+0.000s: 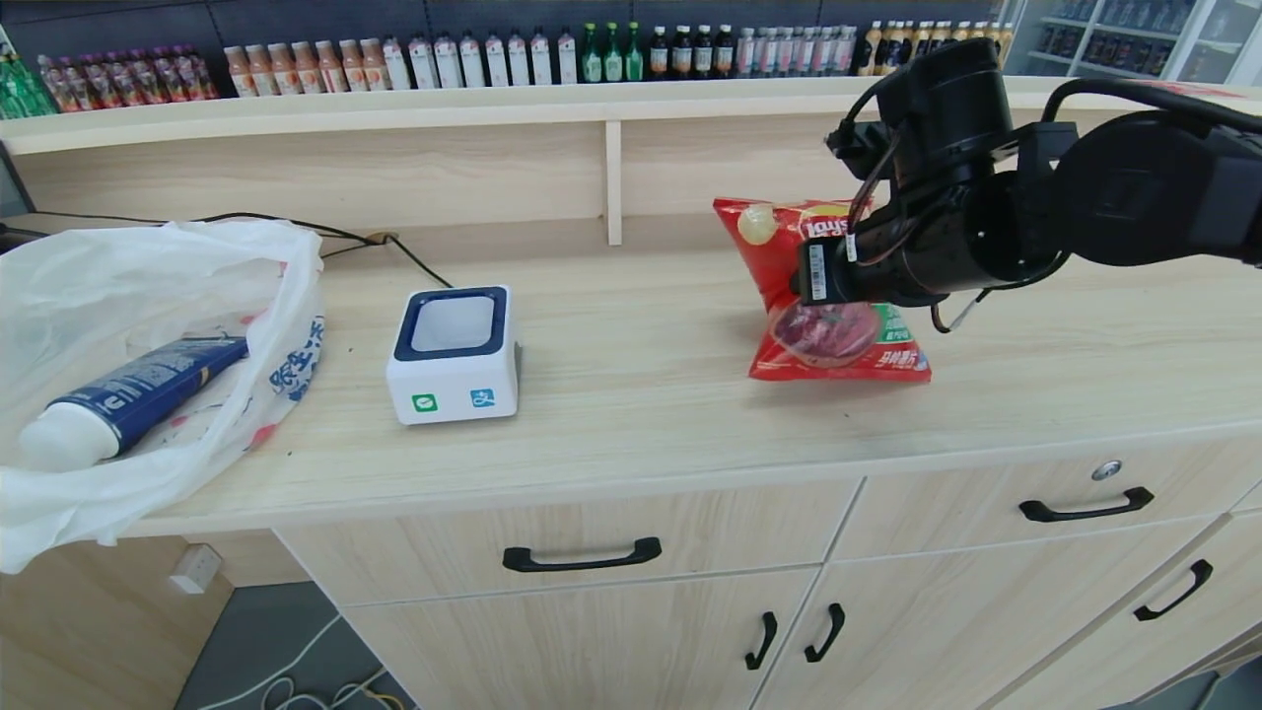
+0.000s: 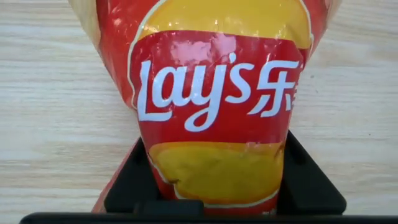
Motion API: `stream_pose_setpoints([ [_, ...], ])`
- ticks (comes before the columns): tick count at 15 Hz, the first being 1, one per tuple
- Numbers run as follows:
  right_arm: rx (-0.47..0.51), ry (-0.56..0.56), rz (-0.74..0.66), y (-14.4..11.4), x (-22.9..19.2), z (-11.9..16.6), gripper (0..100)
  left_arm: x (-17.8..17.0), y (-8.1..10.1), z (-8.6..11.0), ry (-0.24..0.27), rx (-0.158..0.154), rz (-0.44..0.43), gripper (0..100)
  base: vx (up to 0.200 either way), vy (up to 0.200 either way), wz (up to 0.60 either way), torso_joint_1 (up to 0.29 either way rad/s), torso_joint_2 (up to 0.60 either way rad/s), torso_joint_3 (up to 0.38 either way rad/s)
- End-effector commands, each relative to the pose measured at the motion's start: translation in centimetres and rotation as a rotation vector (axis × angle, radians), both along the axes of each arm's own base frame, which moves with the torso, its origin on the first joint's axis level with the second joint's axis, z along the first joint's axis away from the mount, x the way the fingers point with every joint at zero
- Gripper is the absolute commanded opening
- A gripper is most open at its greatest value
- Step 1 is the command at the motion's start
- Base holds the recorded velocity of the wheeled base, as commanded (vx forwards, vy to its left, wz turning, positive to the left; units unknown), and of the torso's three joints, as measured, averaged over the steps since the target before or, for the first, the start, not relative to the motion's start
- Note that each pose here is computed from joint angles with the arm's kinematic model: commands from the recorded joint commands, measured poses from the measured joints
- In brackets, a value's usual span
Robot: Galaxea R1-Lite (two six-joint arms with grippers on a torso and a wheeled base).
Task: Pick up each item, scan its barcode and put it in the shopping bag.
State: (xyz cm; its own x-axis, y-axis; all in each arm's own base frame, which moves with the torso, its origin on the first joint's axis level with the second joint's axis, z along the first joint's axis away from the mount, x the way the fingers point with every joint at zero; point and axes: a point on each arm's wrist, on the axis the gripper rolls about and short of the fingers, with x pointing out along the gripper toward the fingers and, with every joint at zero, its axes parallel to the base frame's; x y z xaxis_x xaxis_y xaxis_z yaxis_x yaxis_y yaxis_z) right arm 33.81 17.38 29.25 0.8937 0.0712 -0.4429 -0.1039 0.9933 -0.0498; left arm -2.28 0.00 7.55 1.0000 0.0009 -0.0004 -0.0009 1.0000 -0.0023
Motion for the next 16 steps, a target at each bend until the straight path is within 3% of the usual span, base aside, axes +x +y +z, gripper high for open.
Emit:
stream_pose_setpoints([
  [1,0.012,-0.033,-0.001,-0.3,-1.2,1.3,0,0.0,0.0,0.0,0.0,-0.001,0.001,100,0.0,0.0,0.0,0.0,0.0,0.0],
  [7,0.013,-0.075,0.039,-2.0,-6.4,3.8,0,0.0,0.0,0.0,0.0,-0.001,0.001,100,0.0,0.0,0.0,0.0,0.0,0.0],
  [16,0.04,-0.144,0.099,-5.4,-15.2,3.3,0,0.0,0.0,0.0,0.0,-0.001,0.001,100,0.0,0.0,0.0,0.0,0.0,0.0],
])
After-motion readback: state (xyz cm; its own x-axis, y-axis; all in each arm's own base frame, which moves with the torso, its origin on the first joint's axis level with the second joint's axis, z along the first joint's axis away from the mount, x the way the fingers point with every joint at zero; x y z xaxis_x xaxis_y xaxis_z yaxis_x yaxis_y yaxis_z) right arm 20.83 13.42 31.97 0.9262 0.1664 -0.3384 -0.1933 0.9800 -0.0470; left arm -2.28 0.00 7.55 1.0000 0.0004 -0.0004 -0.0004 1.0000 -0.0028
